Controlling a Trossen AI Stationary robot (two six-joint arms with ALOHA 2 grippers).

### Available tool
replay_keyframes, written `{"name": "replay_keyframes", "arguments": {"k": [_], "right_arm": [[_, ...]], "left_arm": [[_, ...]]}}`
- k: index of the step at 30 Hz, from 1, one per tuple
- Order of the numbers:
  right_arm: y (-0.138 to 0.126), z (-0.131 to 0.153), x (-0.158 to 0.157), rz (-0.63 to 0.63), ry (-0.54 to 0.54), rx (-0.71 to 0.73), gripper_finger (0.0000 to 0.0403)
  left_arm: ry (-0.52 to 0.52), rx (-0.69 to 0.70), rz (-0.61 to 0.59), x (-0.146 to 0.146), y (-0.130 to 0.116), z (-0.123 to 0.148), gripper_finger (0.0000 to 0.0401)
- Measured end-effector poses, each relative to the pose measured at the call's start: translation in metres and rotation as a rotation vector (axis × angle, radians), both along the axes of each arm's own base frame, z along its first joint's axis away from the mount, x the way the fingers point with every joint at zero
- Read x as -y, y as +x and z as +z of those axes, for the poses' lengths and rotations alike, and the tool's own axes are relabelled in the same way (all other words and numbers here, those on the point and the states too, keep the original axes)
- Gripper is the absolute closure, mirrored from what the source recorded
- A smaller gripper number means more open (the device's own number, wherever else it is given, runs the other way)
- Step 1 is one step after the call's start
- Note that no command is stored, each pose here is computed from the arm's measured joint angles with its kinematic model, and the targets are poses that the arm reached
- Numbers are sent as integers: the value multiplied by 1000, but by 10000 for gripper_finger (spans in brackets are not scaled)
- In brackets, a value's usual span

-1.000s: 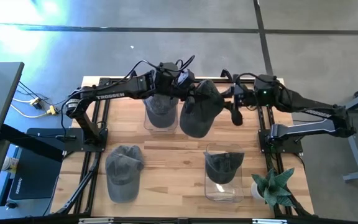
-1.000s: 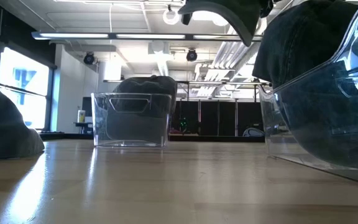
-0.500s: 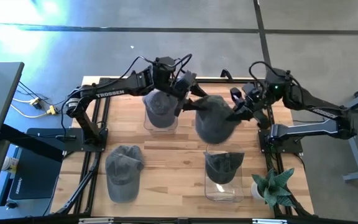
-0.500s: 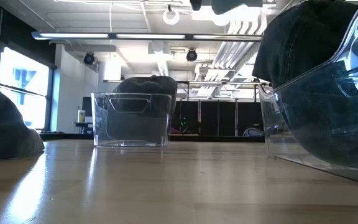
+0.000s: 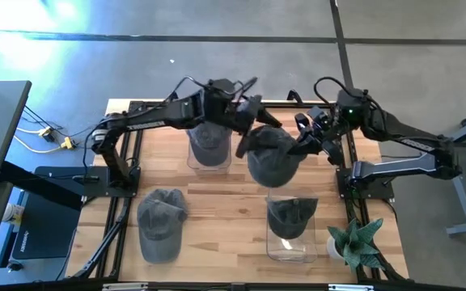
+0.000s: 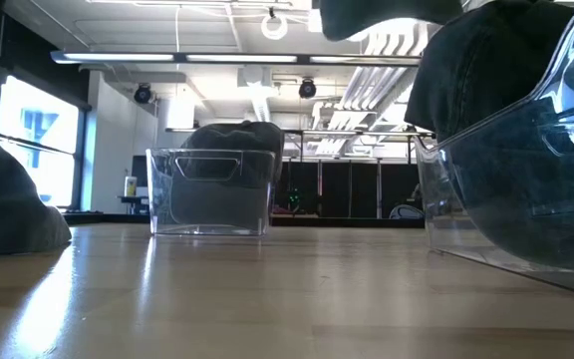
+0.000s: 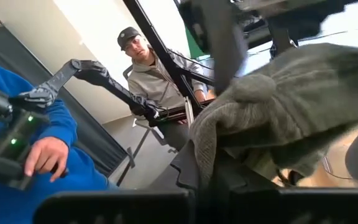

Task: Pick & Place hat
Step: Put the dark gray cap into the bottom transparent bin

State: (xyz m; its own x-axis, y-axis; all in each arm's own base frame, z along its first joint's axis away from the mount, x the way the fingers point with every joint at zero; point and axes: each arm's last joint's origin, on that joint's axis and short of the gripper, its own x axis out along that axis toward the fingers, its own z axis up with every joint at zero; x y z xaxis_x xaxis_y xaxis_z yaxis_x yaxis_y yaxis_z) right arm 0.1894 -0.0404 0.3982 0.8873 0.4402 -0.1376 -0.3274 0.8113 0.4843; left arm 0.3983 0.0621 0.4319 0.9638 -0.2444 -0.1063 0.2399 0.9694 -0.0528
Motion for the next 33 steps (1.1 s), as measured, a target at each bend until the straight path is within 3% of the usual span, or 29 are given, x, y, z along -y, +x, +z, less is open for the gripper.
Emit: {"name": "replay_keyframes", "arguments": {"k": [4, 9, 13, 17, 19, 28, 33], "right_arm": [[1, -1, 0, -2, 1, -3, 395], [0, 0, 0, 0, 0, 0, 399], [0, 0, 0, -3, 0, 0, 395], [-1, 0, 2, -15, 34, -16, 400], [-1, 0, 2, -9, 39, -16, 400], [-2, 1, 1, 4, 64, -21, 400], [-2, 1, 2, -12, 60, -21, 396]], "left_arm": [[-10, -38, -24, 1, 14, -16, 61], [-57, -77, -251, 8, 10, -19, 74], [-112, -67, -440, 9, 7, -17, 118], [-266, -116, -680, 8, 1, -11, 173], [-334, -166, -735, 7, -1, -11, 201], [-297, -85, -707, -16, -5, -2, 295], [-446, -147, -539, -23, -2, -2, 291]]}}
